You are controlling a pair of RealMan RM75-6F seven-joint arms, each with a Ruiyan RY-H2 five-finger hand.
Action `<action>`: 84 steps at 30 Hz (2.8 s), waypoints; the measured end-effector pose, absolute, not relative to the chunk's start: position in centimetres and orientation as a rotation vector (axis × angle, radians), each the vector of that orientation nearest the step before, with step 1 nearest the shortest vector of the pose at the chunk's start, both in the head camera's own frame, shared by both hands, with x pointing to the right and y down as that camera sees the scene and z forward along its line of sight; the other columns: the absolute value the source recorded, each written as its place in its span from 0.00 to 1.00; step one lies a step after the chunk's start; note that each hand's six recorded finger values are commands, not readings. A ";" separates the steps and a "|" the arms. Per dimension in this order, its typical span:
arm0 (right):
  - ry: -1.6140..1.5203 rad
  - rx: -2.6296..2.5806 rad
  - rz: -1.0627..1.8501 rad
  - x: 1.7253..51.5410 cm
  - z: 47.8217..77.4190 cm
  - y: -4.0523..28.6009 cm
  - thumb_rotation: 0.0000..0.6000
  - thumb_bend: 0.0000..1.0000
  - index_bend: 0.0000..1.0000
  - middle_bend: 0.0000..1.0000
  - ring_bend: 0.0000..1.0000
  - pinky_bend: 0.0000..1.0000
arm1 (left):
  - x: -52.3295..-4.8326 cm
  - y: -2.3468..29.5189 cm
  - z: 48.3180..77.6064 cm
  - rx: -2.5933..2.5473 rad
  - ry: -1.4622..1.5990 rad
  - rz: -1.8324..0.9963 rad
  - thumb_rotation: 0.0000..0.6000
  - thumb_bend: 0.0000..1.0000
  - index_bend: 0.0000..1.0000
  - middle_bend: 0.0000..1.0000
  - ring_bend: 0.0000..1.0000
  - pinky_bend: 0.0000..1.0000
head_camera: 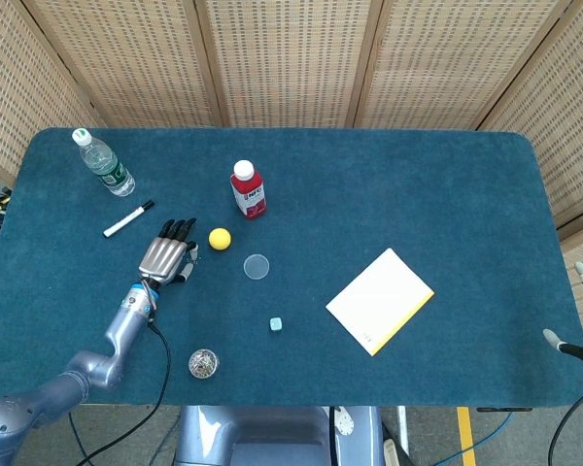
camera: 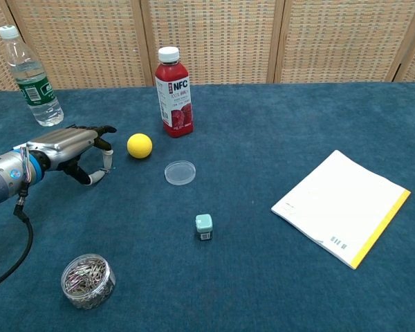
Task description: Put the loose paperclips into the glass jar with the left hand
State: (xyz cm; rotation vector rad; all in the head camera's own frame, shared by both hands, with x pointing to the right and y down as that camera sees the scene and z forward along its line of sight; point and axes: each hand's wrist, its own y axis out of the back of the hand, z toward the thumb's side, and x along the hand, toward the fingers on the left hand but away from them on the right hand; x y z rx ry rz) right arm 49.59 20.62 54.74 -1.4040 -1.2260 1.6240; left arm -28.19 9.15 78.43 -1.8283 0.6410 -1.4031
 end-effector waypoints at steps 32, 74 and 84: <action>-1.229 -1.408 1.621 49.6 54.7 20.6 1.00 0.00 0.00 0.00 0.00 0.00 | -28.4 8.8 77.8 -1.825 0.656 -1.387 1.00 0.42 0.97 0.00 0.00 0.00; -1.239 -1.408 1.610 49.5 54.3 20.7 1.00 0.00 0.00 0.00 0.00 0.00 | -25.7 22.8 66.1 -1.980 0.218 -0.927 1.00 0.44 0.97 0.00 0.00 0.00; -1.245 -1.410 1.612 49.6 54.2 20.7 1.00 0.00 0.00 0.00 0.00 0.00 | -24.9 24.0 66.4 -1.991 0.181 -0.913 1.00 0.44 0.90 0.00 0.00 0.00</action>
